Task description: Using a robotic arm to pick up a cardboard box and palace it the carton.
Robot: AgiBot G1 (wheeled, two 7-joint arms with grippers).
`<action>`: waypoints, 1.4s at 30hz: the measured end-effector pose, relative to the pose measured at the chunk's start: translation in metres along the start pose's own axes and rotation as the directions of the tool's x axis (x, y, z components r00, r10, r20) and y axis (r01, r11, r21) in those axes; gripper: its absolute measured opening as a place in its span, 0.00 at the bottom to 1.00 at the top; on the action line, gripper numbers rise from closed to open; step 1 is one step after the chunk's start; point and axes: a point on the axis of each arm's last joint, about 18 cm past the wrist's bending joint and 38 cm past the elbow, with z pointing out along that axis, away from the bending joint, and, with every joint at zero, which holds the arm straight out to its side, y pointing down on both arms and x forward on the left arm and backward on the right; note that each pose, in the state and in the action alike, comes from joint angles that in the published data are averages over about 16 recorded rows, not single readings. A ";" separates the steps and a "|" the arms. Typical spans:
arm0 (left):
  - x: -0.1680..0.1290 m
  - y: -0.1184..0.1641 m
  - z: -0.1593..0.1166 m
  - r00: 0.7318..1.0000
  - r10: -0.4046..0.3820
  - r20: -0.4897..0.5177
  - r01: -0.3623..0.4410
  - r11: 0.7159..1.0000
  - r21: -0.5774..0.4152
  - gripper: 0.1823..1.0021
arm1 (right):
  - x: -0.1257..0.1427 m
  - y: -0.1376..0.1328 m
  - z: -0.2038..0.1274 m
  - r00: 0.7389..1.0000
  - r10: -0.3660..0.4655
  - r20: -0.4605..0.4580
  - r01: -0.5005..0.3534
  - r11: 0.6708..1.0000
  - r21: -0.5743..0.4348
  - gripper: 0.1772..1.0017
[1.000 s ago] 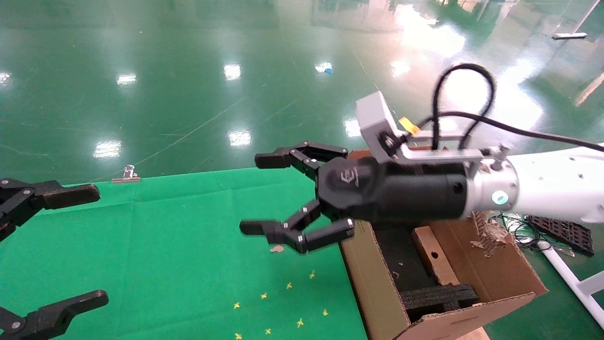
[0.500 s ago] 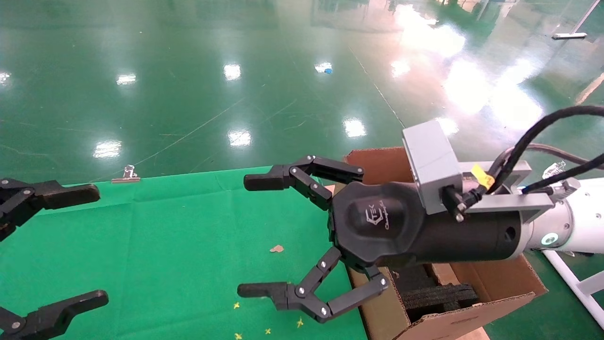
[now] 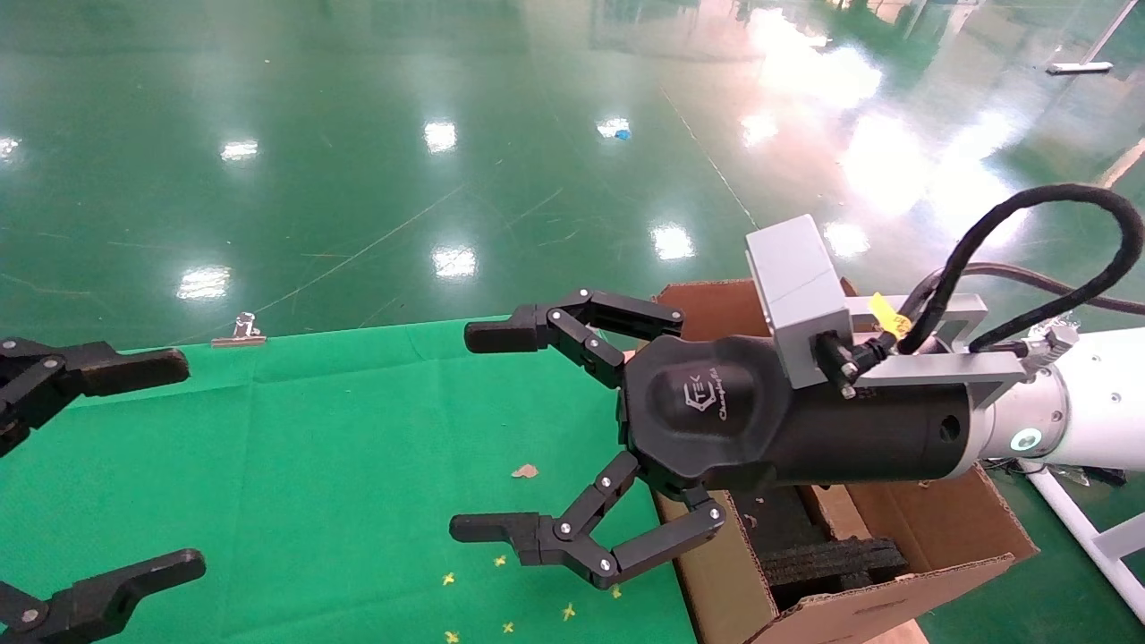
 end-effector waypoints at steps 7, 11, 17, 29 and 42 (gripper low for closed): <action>0.000 0.000 0.000 1.000 0.000 0.000 0.000 1.000 0.000 1.00 | 0.002 0.001 0.000 1.000 0.004 -0.003 -0.004 1.000 -0.003 1.00; 0.000 0.000 0.000 1.000 0.000 0.000 0.000 1.000 0.000 1.00 | 0.002 0.001 0.000 1.000 0.005 -0.004 -0.005 1.000 -0.004 1.00; 0.000 0.000 0.000 1.000 0.000 0.000 0.000 1.000 0.000 1.00 | 0.003 0.001 0.000 1.000 0.006 -0.005 -0.006 1.000 -0.006 1.00; 0.000 0.000 0.000 1.000 0.000 0.000 0.000 1.000 0.000 1.00 | 0.003 0.001 0.001 1.000 0.008 -0.006 -0.008 1.000 -0.006 1.00; 0.000 0.000 0.000 1.000 0.000 0.000 0.000 1.000 0.000 1.00 | 0.004 0.002 0.001 1.000 0.009 -0.006 -0.009 1.000 -0.007 1.00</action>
